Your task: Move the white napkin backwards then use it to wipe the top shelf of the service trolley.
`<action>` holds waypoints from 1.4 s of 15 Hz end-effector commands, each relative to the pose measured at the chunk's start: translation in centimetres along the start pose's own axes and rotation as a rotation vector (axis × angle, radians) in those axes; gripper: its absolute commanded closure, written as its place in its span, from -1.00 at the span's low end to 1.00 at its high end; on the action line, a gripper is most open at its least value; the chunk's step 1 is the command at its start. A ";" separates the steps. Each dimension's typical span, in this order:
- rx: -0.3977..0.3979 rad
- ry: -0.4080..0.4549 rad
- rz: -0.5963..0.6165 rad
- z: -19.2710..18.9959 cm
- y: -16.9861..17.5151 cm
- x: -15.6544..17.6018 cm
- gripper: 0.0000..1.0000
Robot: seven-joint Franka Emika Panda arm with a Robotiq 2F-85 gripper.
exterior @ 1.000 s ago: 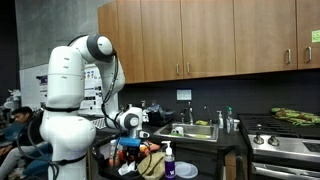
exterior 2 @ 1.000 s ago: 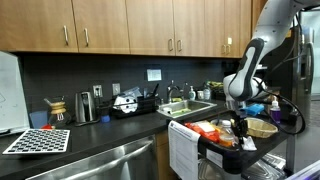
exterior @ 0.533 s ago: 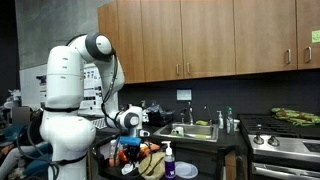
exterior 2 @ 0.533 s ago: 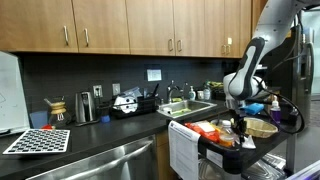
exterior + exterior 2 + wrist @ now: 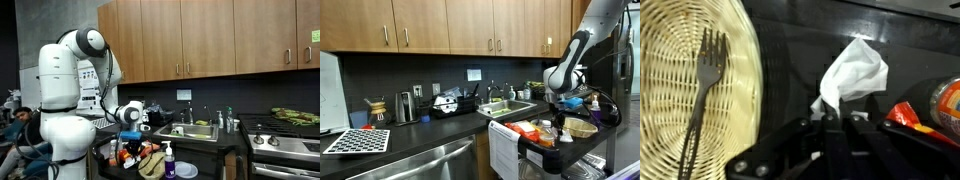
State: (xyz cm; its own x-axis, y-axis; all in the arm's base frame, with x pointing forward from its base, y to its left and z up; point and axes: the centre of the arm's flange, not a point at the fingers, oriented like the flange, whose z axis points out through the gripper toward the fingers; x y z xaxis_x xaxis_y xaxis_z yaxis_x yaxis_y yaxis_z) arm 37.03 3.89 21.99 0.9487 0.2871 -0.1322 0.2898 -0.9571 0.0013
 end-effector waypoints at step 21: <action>-0.134 0.206 0.012 -13.6 6.8 -0.4 0.97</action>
State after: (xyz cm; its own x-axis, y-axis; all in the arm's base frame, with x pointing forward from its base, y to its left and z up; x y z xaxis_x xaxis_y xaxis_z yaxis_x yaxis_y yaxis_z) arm 37.94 -1.59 35.12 0.9578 0.2833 0.0493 0.2766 -0.9544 0.1121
